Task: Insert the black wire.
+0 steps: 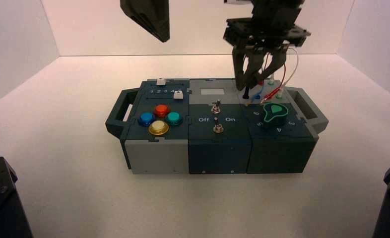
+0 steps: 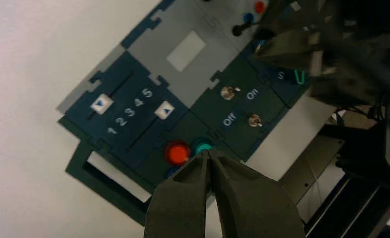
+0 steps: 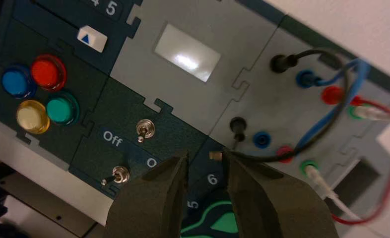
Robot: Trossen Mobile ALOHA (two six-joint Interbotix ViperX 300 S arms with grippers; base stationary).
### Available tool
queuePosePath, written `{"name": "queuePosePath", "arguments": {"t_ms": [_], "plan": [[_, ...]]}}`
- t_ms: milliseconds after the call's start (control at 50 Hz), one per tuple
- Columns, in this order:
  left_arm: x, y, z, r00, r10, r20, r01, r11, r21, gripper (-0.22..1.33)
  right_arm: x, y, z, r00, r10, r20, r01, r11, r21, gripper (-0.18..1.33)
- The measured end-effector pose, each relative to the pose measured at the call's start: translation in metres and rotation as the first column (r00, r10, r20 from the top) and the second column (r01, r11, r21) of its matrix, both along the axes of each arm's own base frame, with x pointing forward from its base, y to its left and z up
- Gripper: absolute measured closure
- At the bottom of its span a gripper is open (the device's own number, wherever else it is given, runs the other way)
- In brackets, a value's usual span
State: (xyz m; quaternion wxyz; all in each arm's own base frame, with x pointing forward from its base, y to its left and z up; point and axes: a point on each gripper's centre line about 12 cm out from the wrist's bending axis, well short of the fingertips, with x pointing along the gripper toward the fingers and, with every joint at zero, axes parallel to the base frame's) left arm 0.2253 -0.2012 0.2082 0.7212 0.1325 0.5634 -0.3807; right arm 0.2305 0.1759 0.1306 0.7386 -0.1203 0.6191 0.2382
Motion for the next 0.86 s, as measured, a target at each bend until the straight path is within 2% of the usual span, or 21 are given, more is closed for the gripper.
{"name": "queuePosePath", "arguments": {"t_ms": [120, 240, 460, 860], "plan": [[0.002, 0.0, 0.001, 1.0, 0.003, 0.014, -0.003, 1.0, -0.004, 1.28, -0.002, -0.007, 0.013, 0.999, 0.042, 0.027, -0.041, 0.998, -0.037, 0.37], [0.001, 0.0, 0.002, 1.0, 0.004, 0.019, -0.003, 1.0, -0.007, 1.28, -0.006, -0.012, 0.02, 0.997, 0.061, 0.048, -0.058, 0.997, -0.05, 0.37], [0.002, 0.001, 0.012, 0.999, 0.005, 0.048, -0.004, 1.0, -0.025, 1.28, -0.015, -0.019, 0.031, 0.996, 0.063, 0.067, -0.06, 0.997, -0.04, 0.37], [0.002, 0.001, 0.013, 0.999, 0.007, 0.05, -0.006, 1.0, -0.027, 1.28, -0.019, -0.021, 0.039, 0.995, 0.063, 0.074, -0.061, 0.997, -0.036, 0.37]]}}
